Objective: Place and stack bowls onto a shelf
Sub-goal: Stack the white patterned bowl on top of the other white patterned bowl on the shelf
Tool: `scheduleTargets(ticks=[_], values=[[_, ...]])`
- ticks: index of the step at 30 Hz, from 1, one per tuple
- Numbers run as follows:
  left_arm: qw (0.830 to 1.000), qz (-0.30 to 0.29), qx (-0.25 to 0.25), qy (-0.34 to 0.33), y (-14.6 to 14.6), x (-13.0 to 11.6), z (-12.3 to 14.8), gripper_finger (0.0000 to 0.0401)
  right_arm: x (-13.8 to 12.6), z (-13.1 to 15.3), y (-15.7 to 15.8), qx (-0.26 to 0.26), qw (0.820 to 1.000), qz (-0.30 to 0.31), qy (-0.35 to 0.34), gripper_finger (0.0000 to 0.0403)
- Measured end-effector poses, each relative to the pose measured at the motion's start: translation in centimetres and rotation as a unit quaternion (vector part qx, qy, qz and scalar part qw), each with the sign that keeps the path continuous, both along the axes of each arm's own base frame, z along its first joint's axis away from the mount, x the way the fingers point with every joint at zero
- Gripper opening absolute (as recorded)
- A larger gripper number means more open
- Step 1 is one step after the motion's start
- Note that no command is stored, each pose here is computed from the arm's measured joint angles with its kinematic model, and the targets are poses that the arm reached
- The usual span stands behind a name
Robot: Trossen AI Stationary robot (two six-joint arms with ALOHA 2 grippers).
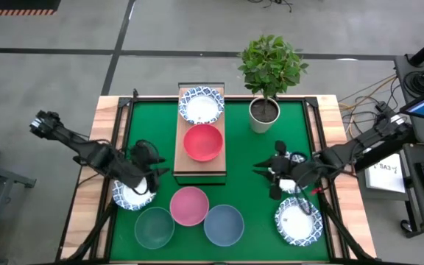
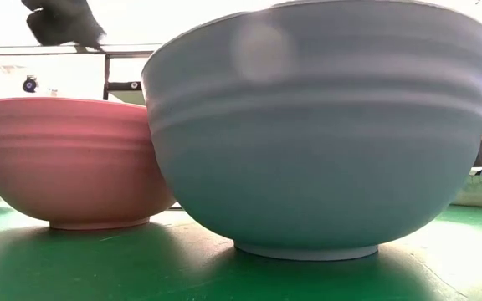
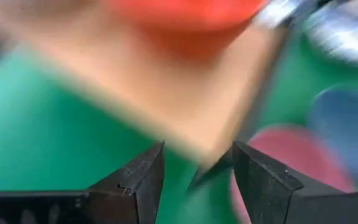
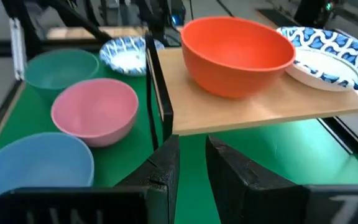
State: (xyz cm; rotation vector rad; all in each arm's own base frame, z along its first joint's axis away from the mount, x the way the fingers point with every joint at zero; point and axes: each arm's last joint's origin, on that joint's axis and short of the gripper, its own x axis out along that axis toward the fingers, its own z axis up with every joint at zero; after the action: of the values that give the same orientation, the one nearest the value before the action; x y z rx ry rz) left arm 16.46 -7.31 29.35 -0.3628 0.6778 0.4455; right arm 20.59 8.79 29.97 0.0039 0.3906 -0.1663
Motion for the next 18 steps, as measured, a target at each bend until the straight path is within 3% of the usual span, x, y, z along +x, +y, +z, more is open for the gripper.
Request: scheduleTargets(ticks=[4,7,10,14,18], values=[[0.987,0.066,-0.04,0.143,0.1,-0.9,-0.6,0.0168,-0.5,-0.5,-0.3,-0.008,1.0,0.009,-0.025,0.0068],[0.967,0.067,-0.093,0.227,-0.4,-0.9,-1.6,0.0168,-0.6,-0.7,-0.3,-0.014,0.999,0.011,-0.026,0.0068],[0.94,0.002,-0.142,0.311,-1.5,-0.9,-2.7,0.0168,-0.6,-0.7,-0.3,-0.015,0.999,0.012,-0.026,0.0068],[0.916,-0.119,-0.127,0.362,-3.5,-1.0,-3.6,0.0168,-0.4,-0.9,-0.2,-0.019,1.0,0.013,-0.02,0.0068],[0.898,-0.188,-0.096,0.385,-5.0,-1.5,-4.1,0.0168,-0.1,-1.3,-0.1,-0.022,1.0,0.013,-0.013,0.0068]])
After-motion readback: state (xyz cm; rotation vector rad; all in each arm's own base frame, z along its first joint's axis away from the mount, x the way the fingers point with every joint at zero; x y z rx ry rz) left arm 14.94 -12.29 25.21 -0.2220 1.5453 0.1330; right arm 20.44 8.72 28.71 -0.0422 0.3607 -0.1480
